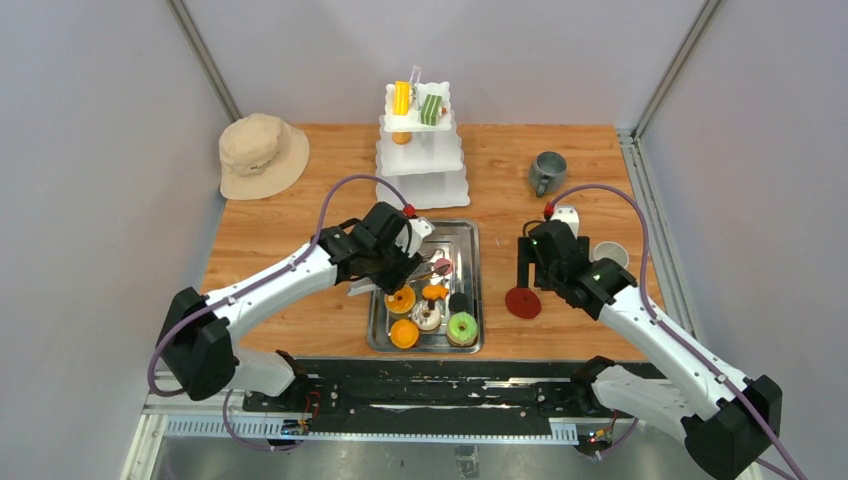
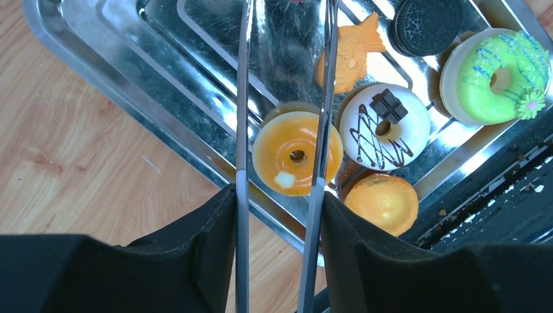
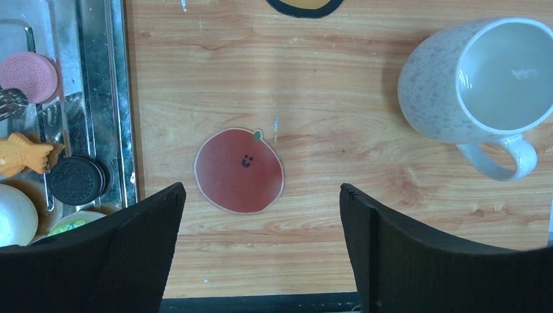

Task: Serve the afternoon tea

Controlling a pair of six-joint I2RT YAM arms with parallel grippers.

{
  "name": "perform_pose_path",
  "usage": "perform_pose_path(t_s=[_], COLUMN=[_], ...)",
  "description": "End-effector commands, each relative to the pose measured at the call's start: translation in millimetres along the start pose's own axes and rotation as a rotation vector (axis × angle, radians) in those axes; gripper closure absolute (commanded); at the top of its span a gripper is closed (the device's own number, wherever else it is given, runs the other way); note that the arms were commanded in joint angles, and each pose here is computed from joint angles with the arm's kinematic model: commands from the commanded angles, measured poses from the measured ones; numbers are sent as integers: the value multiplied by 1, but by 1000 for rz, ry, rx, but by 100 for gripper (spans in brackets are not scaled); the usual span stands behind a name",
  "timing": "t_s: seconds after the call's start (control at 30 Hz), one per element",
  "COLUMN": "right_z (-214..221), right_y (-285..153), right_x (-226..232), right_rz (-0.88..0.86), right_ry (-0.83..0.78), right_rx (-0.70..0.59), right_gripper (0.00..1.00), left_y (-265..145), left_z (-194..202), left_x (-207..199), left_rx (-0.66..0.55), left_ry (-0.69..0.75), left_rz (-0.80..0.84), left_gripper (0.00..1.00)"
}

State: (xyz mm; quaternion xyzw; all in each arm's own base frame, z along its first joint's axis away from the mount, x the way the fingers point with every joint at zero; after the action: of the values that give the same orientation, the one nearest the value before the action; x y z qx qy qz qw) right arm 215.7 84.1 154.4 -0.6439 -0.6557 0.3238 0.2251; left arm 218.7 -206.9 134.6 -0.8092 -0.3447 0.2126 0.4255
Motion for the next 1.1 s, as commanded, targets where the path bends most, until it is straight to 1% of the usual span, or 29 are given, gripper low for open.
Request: perform_pose_path(t_s=[0.0,0.2,0.4,0.5,0.6,0.77,0.93,1.07], right_z=[-2,-1,-1,-1,-1,-1,0,2], right_y=[-1,-1,-1,-1,-1,0,0,0], right_x=[0,-1,-1,-1,-1,-1,-3,-5], right_rz=[4,8,10,9,12,15,20,28], right_ry=[-5,-7,-4,-6,-6,-10,-10,-12], right_rx=[-3,-6,-4,-5,-5,-2,-4,-6], right_gripper=[13,13,13,13,13,13,13,13], left_y=[11,18,24,25,23,15,3,-11], left_z=[-9,-9,-11,-13,-16,-25,-43,-59], left_x=[-2,-8,-11,-13,-13,-11,-8,-7], left_rx=[-18,5,19,18,9,-16,-91,-169], left_ry=[28,45,59,58,57,57,29,8], left_rz=[0,17,8,20,15,-1,-28,-44], left_gripper=[49,47,48,52,59,63,70,71])
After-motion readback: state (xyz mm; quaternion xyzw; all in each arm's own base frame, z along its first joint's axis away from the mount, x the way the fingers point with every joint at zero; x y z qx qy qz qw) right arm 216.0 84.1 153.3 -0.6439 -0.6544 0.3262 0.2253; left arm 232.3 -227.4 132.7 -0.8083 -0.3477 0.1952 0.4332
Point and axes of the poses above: each gripper's point midway between its finger pads, its own y axis out along the fingers, its own x axis along the line the jaws close on, z = x × y, the point moved 2 cm from there along -y, back along the fingers, and after that the axes turned 6 degrees about -y, right-handed, at the moved point
